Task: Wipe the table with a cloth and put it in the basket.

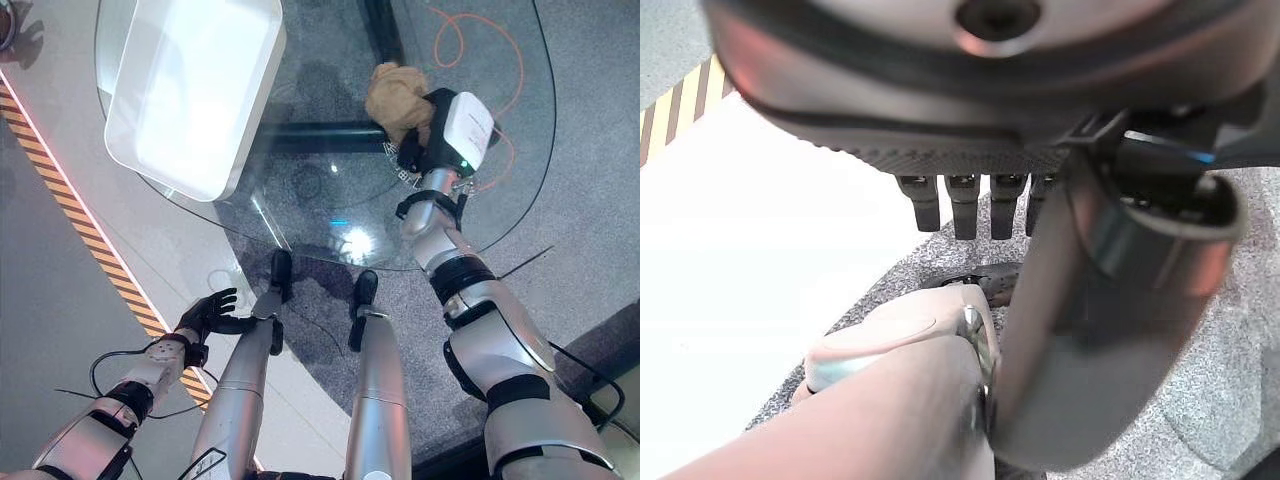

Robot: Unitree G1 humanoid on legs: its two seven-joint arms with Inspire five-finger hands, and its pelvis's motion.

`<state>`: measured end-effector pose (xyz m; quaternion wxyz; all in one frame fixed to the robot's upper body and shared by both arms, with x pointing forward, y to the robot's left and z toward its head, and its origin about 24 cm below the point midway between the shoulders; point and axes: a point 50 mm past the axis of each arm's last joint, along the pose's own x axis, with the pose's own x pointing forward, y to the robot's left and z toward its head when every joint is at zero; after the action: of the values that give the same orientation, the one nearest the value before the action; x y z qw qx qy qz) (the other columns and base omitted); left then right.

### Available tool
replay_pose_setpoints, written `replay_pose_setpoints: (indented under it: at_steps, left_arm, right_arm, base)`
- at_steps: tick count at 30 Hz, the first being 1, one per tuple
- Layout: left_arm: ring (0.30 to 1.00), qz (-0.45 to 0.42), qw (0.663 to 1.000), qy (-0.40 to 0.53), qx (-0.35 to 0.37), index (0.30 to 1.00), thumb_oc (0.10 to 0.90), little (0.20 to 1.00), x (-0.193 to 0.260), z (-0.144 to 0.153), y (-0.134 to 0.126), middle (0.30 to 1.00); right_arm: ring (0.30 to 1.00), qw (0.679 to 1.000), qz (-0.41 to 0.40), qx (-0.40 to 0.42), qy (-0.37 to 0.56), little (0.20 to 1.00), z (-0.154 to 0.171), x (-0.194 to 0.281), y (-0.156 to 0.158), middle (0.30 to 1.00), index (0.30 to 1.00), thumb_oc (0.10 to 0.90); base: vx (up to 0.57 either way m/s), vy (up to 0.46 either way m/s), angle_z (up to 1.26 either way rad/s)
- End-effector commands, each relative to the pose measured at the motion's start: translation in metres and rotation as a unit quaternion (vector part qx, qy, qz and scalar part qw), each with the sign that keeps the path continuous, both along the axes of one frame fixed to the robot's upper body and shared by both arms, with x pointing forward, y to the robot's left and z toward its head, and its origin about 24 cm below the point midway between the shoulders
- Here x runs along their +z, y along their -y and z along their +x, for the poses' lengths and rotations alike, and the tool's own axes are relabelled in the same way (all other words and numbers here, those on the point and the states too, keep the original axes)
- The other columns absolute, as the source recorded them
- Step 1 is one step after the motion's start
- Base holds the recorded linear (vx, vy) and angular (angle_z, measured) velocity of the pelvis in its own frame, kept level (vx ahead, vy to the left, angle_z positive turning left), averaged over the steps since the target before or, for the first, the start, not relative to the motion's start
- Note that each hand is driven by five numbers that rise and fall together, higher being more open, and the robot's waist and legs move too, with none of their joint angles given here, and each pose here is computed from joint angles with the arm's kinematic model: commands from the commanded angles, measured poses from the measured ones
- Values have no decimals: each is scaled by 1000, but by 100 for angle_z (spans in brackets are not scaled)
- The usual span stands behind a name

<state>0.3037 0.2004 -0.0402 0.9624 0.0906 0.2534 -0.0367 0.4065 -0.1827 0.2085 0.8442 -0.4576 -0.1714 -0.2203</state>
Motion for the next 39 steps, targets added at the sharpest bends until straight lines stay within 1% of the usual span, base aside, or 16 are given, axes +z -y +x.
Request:
replay_pose_setpoints:
  at_steps: [1, 5, 7, 13, 18, 23, 28, 39]
  left_arm:
    - [900, 17, 998, -52, 21, 900, 800, 900, -29, -29, -5, 900]
    - [900, 14, 998, -52, 17, 900, 800, 900, -30, -29, -2, 900]
    - [900, 13, 999, -49, 14, 900, 800, 900, -30, -29, 3, 900]
    - [900, 11, 999, -47, 9, 900, 800, 900, -29, -26, 8, 900]
    - [900, 9, 999, -48, 8, 900, 800, 900, -29, -26, 11, 900]
    - [900, 6, 999, -47, 8, 900, 800, 900, -30, -26, 14, 900]
    - [900, 3, 999, -44, 9, 900, 800, 900, -29, -24, 16, 900]
    - [900, 3, 999, -40, 12, 900, 800, 900, -26, -22, 14, 900]
  right_arm:
    - [300, 991, -57, 97, 65, 200, -5, 39, -44, 300, 300, 100]
    - [300, 990, -67, 122, 33, 200, -4, 24, -56, 300, 300, 100]
    - [300, 986, -73, 150, 13, 200, -5, 15, -68, 300, 300, 100]
    - [300, 976, -93, 196, -14, 200, -10, 0, -93, 300, 300, 100]
    - [300, 972, -89, 213, -34, 200, -12, -11, -100, 300, 300, 100]
    - [300, 959, -99, 252, -84, 200, -18, -35, -116, 300, 300, 100]
    - [300, 943, -106, 293, -115, 200, -27, -51, -130, 300, 300, 100]
    - [300, 932, -96, 323, -132, 200, -36, -66, -138, 300, 300, 100]
  base:
    - [0, 0, 0]
    - [0, 0, 0]
    - [0, 0, 0]
    - [0, 0, 0]
    - [0, 0, 0]
    - [0, 0, 0]
    - [0, 0, 0]
    - [0, 0, 0]
